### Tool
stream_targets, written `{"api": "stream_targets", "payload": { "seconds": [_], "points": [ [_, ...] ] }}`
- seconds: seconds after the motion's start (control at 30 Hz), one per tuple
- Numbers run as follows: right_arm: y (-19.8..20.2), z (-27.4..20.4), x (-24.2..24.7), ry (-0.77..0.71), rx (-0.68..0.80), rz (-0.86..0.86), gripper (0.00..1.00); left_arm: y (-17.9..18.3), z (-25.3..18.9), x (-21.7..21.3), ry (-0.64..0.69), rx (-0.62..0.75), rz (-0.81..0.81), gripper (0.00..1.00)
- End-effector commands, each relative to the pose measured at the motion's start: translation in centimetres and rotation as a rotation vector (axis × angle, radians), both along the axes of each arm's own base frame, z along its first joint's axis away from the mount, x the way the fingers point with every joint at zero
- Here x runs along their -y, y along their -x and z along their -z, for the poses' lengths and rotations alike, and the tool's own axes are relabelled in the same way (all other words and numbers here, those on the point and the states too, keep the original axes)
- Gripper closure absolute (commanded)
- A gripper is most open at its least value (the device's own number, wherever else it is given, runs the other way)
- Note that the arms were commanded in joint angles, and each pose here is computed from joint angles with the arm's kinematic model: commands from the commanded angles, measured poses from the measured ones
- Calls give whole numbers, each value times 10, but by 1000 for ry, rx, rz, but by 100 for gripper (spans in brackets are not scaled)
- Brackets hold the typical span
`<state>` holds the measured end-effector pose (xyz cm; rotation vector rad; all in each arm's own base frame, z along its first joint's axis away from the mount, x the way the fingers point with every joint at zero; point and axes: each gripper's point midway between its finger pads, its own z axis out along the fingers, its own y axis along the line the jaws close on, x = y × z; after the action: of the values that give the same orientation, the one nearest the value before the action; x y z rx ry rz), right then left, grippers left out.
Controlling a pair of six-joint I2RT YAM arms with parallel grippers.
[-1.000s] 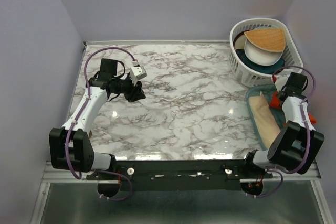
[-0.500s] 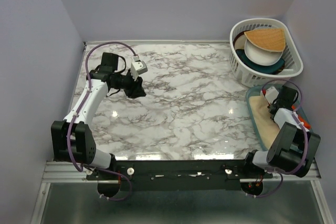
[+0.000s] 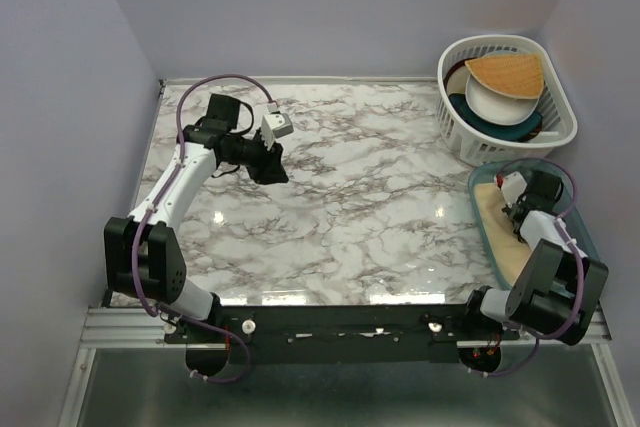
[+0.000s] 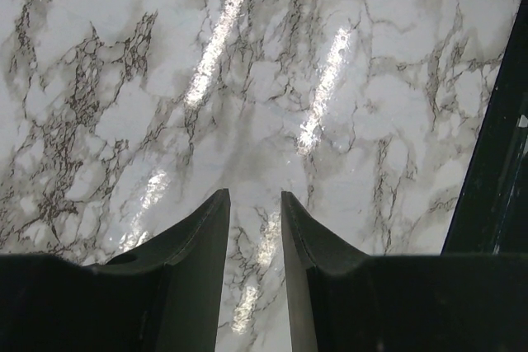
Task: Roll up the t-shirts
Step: Place the T-shirt in the bin.
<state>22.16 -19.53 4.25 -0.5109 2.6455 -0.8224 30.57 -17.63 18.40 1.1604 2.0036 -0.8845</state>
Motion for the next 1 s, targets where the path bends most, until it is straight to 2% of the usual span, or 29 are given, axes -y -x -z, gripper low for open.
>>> {"api": "stream_targets", "payload": {
  "seconds": [0.0, 0.1, 0.13, 0.17, 0.2, 0.5, 0.63, 0.73, 0.87, 0.9, 0.93, 0.97],
  "points": [
    [9, 24, -42, -287, -69, 68, 97, -4, -9, 10, 4, 12, 7, 58],
    [10, 21, -48, -339, -103, 85, 84, -5, -8, 10, -16, 20, 19, 58],
    [9, 18, -48, -342, -106, 88, 59, -6, -7, 9, -21, 20, 19, 58],
    [6, 13, -47, -344, -99, 86, 39, -7, -7, 8, -30, 30, 24, 58],
    [9, 6, -49, -343, -95, 80, 1, -8, -8, 8, -33, 32, 24, 58],
    [16, -56, -67, -341, 18, -33, 0, -12, -11, 6, -53, 69, 39, 58],
    [6, -88, -73, -347, 97, -81, 0, -17, -16, 5, -71, 98, 69, 57],
    [-5, -95, -70, -333, 148, -89, 0, -20, -11, 0, -116, 91, 92, 57],
    [-18, -93, -53, -278, 175, -55, 0, -38, -8, -13, -207, 115, 46, 57],
    [-25, -92, -50, -277, 188, -48, 2, -41, -8, -15, -220, 116, 30, 57],
    [-27, -90, -50, -282, 189, -49, 15, -43, -8, -18, -231, 120, 14, 58],
    [-29, -89, -48, -281, 190, -42, 22, -44, -8, -20, -242, 128, 5, 58]
  ]
}}
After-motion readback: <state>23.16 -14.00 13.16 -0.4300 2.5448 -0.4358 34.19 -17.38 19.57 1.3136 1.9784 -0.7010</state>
